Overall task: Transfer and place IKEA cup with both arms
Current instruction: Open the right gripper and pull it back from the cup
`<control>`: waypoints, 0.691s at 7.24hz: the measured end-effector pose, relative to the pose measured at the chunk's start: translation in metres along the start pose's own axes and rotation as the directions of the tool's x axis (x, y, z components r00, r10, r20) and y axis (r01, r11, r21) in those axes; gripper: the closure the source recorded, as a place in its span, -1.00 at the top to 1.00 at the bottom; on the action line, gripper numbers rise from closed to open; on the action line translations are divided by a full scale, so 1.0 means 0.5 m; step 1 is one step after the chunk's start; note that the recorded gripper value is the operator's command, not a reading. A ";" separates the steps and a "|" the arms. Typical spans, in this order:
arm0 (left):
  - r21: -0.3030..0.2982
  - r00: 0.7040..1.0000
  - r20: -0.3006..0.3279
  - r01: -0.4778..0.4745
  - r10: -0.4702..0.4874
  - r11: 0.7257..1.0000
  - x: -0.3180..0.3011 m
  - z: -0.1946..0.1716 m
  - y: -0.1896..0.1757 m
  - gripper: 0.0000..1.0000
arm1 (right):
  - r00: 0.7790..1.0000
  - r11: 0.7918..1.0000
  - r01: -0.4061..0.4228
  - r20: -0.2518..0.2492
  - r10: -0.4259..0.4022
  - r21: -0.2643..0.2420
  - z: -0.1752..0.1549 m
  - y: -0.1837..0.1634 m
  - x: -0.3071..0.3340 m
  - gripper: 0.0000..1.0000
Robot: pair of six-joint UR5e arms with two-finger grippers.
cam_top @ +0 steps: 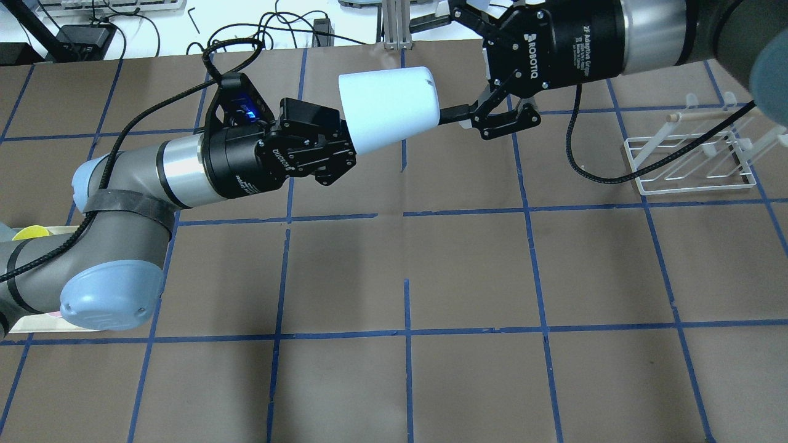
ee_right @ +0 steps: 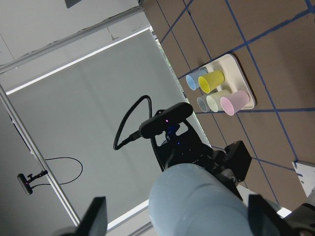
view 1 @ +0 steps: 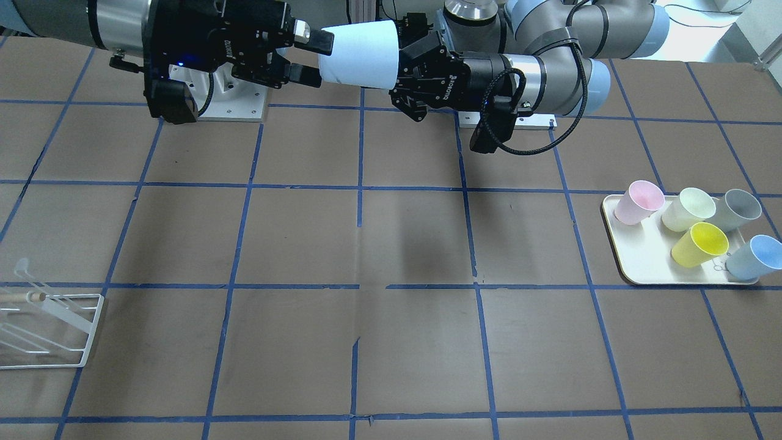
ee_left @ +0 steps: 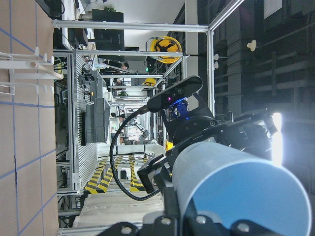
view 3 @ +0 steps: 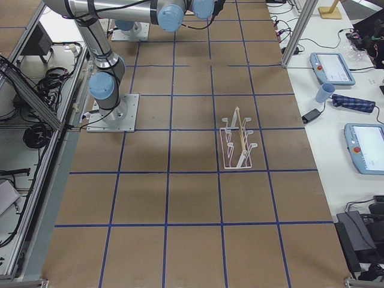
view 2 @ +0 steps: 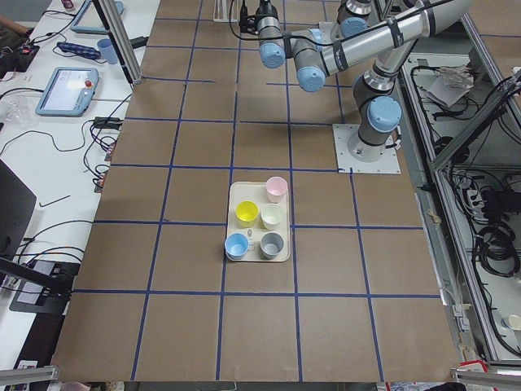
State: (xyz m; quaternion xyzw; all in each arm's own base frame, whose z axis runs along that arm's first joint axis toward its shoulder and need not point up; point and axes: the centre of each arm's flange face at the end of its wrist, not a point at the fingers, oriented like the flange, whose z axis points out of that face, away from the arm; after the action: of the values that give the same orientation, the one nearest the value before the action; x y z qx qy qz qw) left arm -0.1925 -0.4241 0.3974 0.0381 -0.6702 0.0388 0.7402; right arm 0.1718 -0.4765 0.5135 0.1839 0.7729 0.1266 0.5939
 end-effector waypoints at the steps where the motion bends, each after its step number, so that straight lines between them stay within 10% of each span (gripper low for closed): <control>1: 0.000 1.000 0.021 -0.006 0.006 1.000 0.001 -0.002 0.002 -1.00 | 0.999 1.000 0.003 -0.047 -0.002 0.029 -0.028 -0.019 -0.003 1.00; 3: 0.002 0.999 0.040 -0.017 0.016 1.000 0.007 -0.005 0.005 -1.00 | 0.974 0.996 0.030 -0.226 -0.011 0.080 -0.069 -0.038 0.004 1.00; 5: -0.004 0.986 0.167 -0.029 0.030 1.000 -0.004 -0.013 0.003 -1.00 | 0.897 0.988 0.086 -0.442 -0.022 0.125 -0.096 -0.042 0.022 1.00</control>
State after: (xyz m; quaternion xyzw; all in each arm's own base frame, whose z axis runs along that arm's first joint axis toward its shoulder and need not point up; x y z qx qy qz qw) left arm -0.1862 -0.4216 0.3947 0.0305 -0.7304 0.0458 0.6808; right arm 0.1199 -0.4897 0.5078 0.1706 0.8987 0.0931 0.3932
